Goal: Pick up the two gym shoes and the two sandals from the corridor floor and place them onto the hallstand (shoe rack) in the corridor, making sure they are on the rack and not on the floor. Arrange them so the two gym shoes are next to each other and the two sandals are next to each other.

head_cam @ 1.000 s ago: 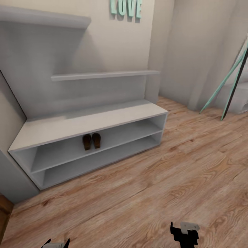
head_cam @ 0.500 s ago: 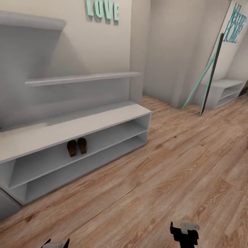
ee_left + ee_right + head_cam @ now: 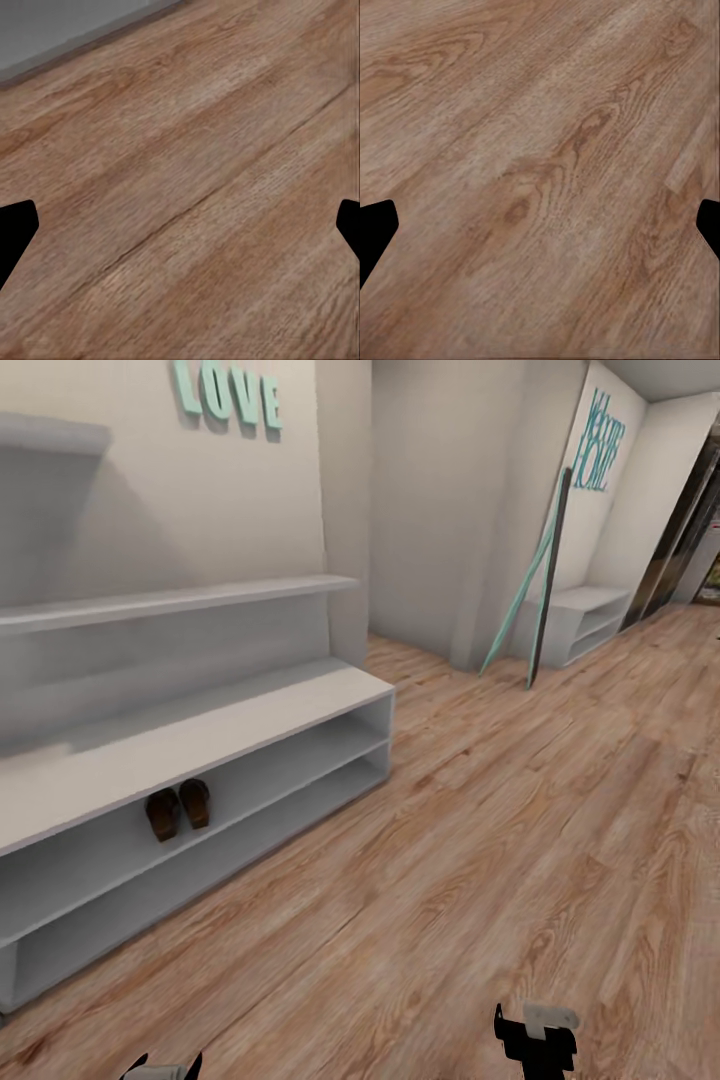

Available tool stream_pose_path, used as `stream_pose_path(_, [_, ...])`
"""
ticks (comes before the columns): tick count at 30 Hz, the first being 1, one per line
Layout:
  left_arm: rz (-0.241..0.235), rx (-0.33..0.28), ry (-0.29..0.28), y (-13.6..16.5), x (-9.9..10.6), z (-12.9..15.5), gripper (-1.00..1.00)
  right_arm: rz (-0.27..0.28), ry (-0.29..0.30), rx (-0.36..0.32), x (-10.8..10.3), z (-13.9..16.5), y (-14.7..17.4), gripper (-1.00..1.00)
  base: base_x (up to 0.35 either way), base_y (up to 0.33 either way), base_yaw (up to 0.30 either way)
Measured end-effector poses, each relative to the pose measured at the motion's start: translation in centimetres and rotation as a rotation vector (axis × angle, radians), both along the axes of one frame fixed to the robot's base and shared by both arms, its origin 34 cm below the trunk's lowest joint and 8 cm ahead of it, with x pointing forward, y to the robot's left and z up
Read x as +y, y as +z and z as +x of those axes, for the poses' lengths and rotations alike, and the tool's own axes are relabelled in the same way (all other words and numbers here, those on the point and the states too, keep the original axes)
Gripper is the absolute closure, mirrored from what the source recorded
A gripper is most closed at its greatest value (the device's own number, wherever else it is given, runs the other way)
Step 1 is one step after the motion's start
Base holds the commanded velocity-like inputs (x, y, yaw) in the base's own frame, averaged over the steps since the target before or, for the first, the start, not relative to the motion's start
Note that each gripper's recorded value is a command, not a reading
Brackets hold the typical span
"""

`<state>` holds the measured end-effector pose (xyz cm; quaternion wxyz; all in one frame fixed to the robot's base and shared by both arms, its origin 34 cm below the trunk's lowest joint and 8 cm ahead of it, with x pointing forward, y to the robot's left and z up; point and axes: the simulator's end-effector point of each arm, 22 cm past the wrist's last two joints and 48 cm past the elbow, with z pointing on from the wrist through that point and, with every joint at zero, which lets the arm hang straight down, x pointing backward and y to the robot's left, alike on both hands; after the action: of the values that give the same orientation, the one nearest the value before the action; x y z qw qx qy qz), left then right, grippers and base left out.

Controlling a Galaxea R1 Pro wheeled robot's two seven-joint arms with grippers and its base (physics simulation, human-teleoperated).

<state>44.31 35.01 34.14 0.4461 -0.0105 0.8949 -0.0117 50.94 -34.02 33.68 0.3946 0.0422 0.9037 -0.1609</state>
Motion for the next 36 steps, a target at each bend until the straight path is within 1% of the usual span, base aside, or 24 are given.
stream_pose_path(16, [0.001, 0.002, 0.003, 3.4, 0.1, 0.7, -1.0, 0.0, 0.0, 0.001, 0.0, 0.6, 3.4, -1.0, 0.0, 0.0, -0.28])
stream_pose_path(21, [0.012, 0.002, 0.019, 4.4, 0.5, 0.8, -1.0, 0.0, 0.0, 0.001, 0.0, 0.8, 4.4, -1.0, 0.0, 0.0, -0.283])
stream_pose_path(22, [0.025, 0.002, 0.037, 4.6, 1.0, 0.9, -1.0, 0.0, 0.0, 0.001, 0.0, 0.9, 4.6, -1.0, 0.0, 0.0, -0.283])
stream_pose_path(25, [0.034, 0.003, 0.05, 5.2, 1.3, 1.0, -1.0, 0.0, 0.0, 0.001, 0.0, 1.0, 5.2, -1.0, 0.0, 0.0, -0.284])
stream_pose_path(36, [0.039, 0.004, 0.057, 7.4, 1.4, 1.3, -1.0, 0.0, 0.0, 0.002, 0.0, 1.3, 7.5, -1.0, 0.0, 0.0, -0.284])
